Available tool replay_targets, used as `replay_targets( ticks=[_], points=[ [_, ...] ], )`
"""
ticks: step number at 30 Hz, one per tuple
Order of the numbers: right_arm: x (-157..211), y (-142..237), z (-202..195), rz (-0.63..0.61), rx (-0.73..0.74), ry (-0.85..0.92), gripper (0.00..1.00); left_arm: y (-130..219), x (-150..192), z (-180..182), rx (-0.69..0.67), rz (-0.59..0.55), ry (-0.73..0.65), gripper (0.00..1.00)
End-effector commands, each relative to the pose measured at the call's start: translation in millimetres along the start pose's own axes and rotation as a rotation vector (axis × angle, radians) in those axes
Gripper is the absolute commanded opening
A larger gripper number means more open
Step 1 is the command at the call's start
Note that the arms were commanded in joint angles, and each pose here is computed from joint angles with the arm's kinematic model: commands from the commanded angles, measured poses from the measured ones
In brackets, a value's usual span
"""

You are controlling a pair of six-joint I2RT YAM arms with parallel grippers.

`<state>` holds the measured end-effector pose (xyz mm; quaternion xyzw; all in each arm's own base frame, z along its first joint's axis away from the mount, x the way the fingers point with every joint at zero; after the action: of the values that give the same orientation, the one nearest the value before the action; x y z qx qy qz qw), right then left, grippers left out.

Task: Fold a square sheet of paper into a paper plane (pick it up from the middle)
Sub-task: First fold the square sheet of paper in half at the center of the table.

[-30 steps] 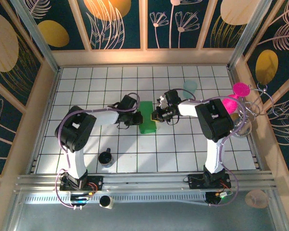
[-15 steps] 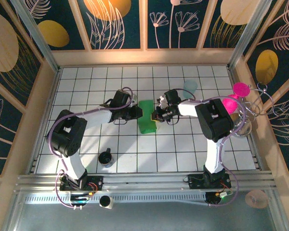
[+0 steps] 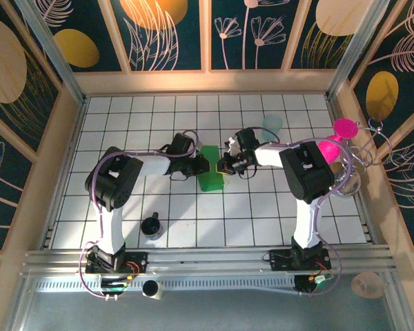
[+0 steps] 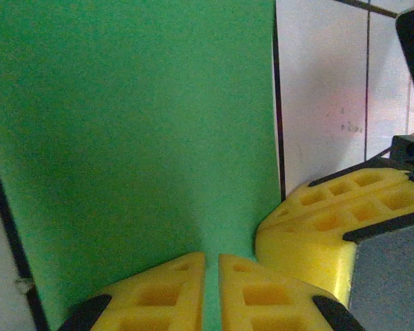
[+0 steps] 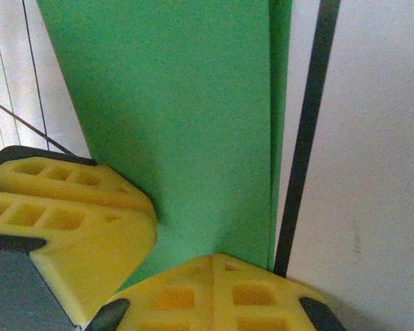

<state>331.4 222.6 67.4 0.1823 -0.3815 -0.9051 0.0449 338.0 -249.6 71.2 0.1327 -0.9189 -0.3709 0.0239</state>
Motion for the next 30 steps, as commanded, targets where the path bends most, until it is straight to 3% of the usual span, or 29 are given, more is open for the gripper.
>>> replay_targets(
  ticks=[1, 7, 10, 14, 21, 30],
  points=[
    [72, -25, -60, 0.256, 0.29, -0.148, 0.0, 15, -9, 42, -0.098, -0.053, 0.077, 0.16],
    [69, -24, -60, 0.251, 0.29, -0.144, 0.0, 44, -23, 63, -0.153, -0.119, 0.104, 0.16],
    [66, -25, -57, 0.247, 0.279, -0.136, 0.0, 59, -28, 46, -0.146, -0.154, 0.064, 0.16],
    [60, -30, -50, 0.246, 0.251, -0.104, 0.0, 74, -34, 5, -0.011, -0.179, 0.015, 0.16],
    [47, -40, -35, 0.231, 0.2, -0.064, 0.0, 57, -22, -26, 0.109, -0.113, -0.016, 0.16],
    [51, -40, -42, 0.247, 0.236, -0.076, 0.0, 28, -22, -8, 0.033, -0.075, -0.002, 0.15]
  ],
)
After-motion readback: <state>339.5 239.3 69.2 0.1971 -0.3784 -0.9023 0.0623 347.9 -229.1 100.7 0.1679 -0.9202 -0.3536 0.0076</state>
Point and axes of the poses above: each hand's point on the last joint's axis, 136 mm out from that joint toward the fingers, its own y axis back along the fingers, its own z axis along the line the jaws close on, x = y × z, the point moved 8 cm from there along y, back along the fingers, and after that the axes turned 14 degrees about y, right-handed, at the moved point
